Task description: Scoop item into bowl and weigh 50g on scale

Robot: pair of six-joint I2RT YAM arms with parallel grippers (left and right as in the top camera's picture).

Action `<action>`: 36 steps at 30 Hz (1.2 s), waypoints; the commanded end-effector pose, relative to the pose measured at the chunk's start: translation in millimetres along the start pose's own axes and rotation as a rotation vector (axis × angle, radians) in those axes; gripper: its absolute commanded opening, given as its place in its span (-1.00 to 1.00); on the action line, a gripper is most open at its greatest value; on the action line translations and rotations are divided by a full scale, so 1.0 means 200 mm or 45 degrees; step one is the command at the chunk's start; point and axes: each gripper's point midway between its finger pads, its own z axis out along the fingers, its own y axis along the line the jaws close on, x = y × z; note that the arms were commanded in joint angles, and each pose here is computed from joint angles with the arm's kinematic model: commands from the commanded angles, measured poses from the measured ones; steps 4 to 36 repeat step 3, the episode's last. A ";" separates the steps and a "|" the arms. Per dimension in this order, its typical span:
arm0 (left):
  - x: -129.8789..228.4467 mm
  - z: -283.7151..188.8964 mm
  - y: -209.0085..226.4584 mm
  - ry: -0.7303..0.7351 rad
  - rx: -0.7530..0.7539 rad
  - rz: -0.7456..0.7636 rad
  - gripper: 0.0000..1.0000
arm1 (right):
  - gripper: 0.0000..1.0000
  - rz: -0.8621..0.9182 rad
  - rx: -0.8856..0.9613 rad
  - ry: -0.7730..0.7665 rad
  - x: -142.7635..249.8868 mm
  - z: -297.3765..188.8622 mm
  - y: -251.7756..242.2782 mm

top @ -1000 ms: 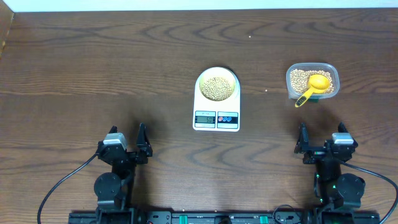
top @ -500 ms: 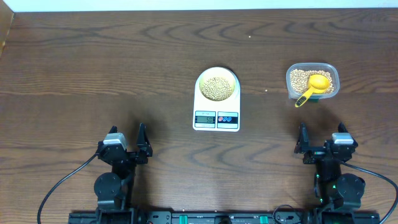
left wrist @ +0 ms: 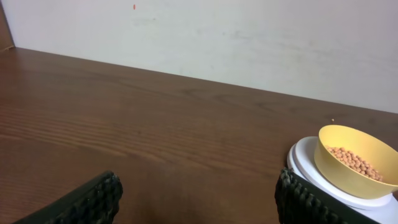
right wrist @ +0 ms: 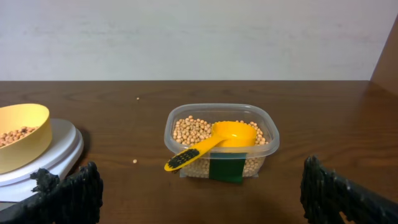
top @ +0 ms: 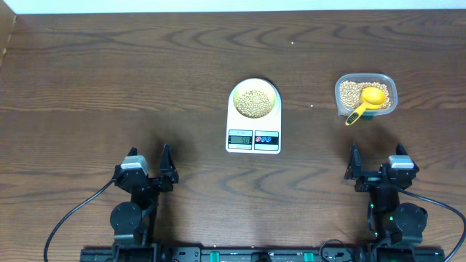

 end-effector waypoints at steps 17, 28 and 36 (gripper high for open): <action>0.08 0.00 0.02 0.058 -0.015 -0.010 0.61 | 0.99 -0.016 -0.003 -0.002 0.00 0.00 0.00; 0.08 0.00 0.02 0.058 -0.015 -0.010 0.61 | 0.99 -0.016 -0.003 -0.002 0.00 0.00 0.00; 0.08 0.00 0.02 0.058 -0.015 -0.010 0.61 | 0.99 -0.016 -0.003 -0.002 0.00 0.00 0.00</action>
